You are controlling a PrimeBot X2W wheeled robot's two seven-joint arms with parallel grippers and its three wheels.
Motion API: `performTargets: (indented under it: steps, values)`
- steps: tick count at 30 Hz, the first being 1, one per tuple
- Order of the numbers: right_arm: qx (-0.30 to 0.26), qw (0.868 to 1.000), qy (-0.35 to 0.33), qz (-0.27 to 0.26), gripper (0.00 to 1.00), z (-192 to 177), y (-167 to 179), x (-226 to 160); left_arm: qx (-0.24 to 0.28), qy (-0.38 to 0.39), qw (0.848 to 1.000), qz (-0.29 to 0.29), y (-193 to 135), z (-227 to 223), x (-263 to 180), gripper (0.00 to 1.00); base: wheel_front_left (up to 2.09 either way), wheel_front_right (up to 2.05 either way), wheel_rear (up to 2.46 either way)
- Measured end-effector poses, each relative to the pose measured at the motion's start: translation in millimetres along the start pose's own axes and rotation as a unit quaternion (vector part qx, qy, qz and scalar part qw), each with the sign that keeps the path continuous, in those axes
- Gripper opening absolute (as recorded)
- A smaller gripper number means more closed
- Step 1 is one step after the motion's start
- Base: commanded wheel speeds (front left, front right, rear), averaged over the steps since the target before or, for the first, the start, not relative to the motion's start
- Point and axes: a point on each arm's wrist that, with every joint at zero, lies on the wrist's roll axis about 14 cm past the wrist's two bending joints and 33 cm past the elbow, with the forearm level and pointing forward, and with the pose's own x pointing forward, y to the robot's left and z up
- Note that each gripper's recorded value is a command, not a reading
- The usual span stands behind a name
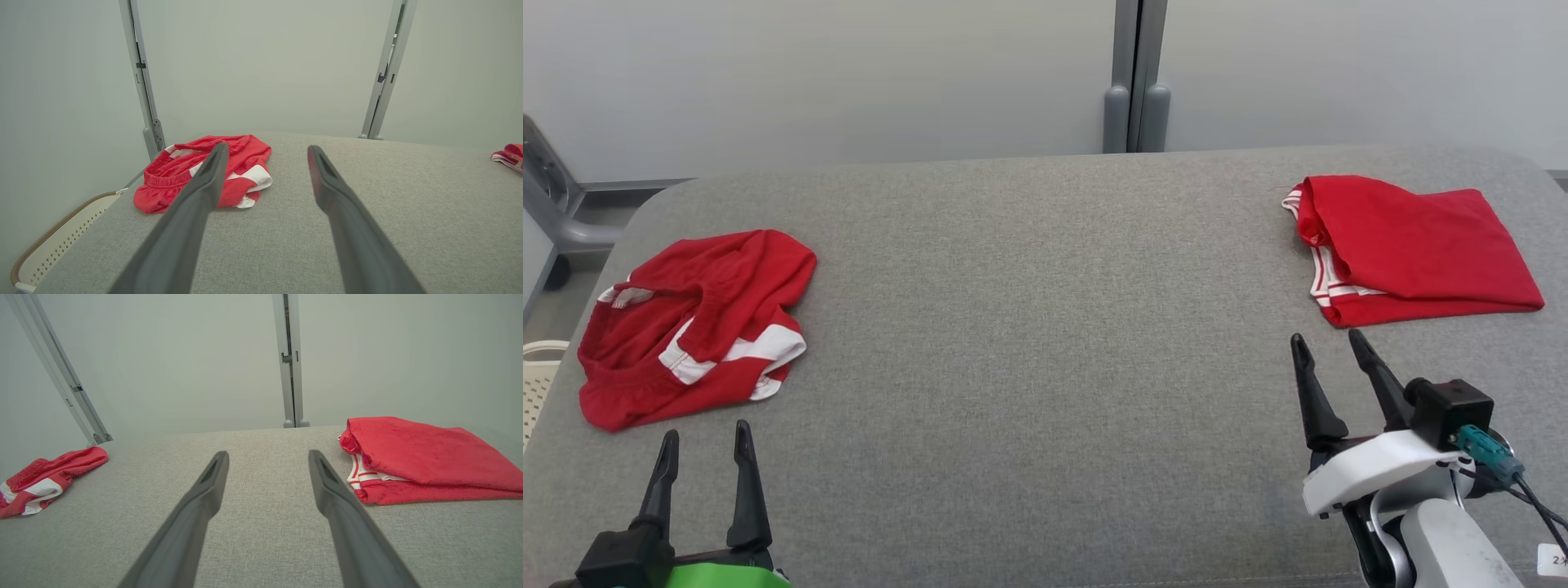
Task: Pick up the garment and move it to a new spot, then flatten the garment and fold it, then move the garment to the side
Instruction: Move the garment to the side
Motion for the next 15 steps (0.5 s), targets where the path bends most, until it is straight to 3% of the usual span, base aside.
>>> performTargets:
  steps: [15]
  values:
    - [0.003,1.000,0.014,-0.013,1.00,-11,-3,-24,0.043,0.020,0.998,-0.037,-14,-11,1,1.00,0.00,0.00,0.00]
